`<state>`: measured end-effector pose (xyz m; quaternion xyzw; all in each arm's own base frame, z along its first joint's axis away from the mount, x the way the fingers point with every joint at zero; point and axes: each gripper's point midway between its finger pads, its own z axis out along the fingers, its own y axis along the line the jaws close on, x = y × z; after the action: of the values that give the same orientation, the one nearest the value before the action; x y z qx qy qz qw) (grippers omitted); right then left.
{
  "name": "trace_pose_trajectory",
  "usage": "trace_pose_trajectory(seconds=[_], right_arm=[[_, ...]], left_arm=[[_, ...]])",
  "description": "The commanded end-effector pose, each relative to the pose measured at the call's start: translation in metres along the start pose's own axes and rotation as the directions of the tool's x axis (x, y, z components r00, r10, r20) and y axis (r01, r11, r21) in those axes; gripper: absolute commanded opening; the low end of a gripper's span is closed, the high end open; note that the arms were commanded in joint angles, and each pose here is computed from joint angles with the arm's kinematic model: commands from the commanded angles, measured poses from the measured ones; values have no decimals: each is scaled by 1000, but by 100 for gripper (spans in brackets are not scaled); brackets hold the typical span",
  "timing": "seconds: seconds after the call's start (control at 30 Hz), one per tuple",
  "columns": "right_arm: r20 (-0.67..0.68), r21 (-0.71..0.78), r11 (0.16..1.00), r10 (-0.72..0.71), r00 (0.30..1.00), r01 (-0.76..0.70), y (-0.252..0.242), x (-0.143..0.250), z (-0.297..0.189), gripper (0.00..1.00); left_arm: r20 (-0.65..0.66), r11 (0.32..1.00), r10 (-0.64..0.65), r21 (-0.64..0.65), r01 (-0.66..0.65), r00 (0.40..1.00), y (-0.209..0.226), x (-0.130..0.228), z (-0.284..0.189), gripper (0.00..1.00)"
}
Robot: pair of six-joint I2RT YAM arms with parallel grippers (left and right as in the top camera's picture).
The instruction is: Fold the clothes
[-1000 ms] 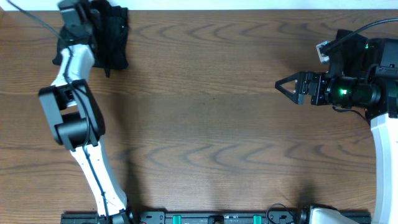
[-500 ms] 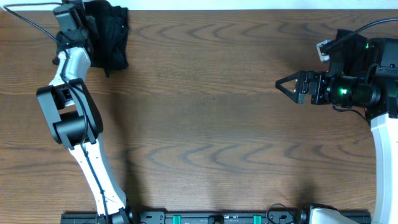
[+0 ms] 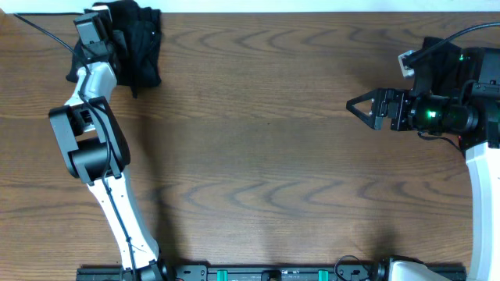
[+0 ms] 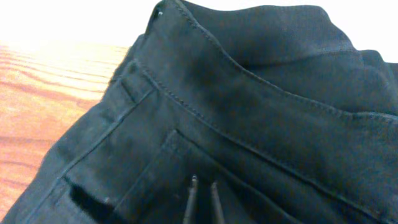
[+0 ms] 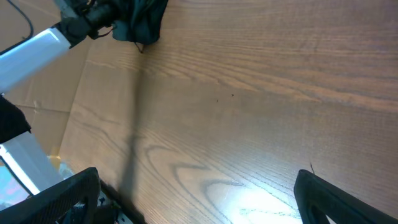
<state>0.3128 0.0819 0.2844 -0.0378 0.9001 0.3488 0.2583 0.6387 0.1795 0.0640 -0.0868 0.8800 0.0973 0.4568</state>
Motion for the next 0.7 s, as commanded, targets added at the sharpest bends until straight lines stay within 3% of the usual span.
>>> trace_pose_trajectory(seconds=[0.0, 0.13, 0.33, 0.53, 0.67], right_arm=[[31, 29, 999, -15, 999, 15, 1, -6, -6, 99], [43, 72, 997, -17, 999, 14, -6, -9, -7, 99], [53, 152, 988, 5, 999, -13, -16, -7, -13, 99], [73, 204, 979, -13, 997, -2, -10, 4, -30, 99], [81, 289, 957, -17, 997, -7, -12, 17, -47, 99]], left_arm=[[117, 1000, -10, -5, 11, 993, 3, -65, -45, 17], [219, 999, -32, -7, 35, 975, 9, -118, -94, 52], [282, 985, -173, 43, 167, 944, 8, -174, -185, 84], [175, 981, -194, 64, 185, 965, -2, -169, -278, 98], [71, 976, -202, 98, 195, 977, -12, -147, -338, 98]])
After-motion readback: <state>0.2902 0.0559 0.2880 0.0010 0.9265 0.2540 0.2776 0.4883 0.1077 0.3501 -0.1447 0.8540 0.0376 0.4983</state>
